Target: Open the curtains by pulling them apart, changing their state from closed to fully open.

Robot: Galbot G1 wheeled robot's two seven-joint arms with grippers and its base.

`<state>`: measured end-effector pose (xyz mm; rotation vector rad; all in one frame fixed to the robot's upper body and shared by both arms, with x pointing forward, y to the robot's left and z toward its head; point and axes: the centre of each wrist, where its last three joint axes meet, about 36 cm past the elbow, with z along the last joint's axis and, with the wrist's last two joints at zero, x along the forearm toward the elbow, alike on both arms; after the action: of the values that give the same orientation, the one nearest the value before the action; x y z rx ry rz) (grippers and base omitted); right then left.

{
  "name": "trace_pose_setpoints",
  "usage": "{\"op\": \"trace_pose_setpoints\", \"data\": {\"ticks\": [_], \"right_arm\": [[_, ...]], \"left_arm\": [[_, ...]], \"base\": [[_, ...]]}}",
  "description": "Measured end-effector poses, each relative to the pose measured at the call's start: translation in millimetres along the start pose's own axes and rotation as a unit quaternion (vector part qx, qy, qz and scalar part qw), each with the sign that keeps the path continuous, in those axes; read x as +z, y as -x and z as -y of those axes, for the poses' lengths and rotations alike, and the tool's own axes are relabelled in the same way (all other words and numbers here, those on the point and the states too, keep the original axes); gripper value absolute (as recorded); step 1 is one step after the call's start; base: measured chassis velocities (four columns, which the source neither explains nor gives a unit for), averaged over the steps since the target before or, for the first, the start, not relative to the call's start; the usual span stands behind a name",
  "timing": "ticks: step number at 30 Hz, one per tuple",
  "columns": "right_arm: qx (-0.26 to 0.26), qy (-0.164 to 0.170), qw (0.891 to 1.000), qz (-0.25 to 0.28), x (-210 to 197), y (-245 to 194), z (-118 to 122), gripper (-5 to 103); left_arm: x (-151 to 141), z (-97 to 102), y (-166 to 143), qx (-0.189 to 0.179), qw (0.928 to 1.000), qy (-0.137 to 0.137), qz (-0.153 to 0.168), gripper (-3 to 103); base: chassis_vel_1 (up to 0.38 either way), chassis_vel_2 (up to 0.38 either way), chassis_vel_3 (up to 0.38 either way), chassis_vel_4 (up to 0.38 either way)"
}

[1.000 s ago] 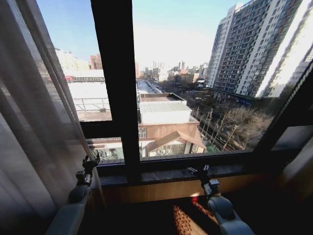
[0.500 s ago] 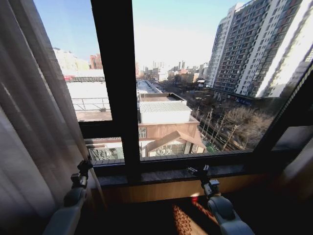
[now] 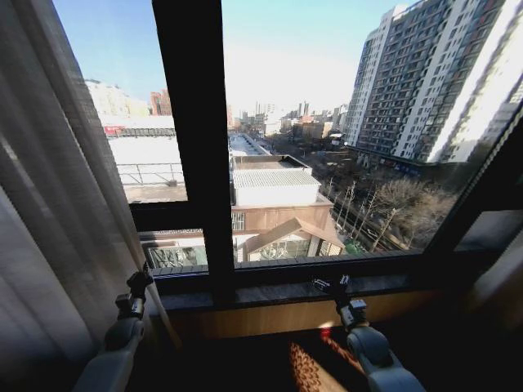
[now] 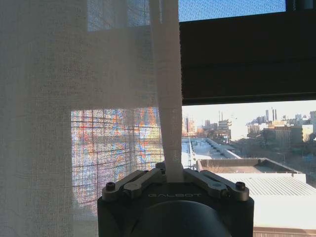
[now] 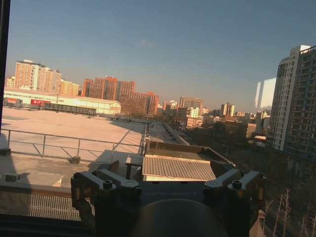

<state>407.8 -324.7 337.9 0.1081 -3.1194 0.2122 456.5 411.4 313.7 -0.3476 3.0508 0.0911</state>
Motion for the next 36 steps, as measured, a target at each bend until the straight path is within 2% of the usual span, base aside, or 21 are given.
{"op": "trace_pose_setpoints", "data": {"ticks": [16,27,36], "right_arm": [[0.0,0.0,1.0,0.0,0.0,0.0,-0.1,100],[0.0,0.0,1.0,0.0,0.0,0.0,-0.1,100],[0.0,0.0,1.0,0.0,0.0,0.0,-0.1,100]], "left_arm": [[1.9,-4.0,-5.3,-0.005,1.0,0.002,-0.001,0],[1.3,1.6,-9.3,-0.004,1.0,0.0,0.0,0],[3.1,-2.3,-13.0,-0.009,1.0,0.002,-0.002,0]], "base": [[0.179,0.193,-0.186,-0.197],[0.361,0.323,-0.356,-0.313],[0.409,0.297,-0.418,-0.304]]}}
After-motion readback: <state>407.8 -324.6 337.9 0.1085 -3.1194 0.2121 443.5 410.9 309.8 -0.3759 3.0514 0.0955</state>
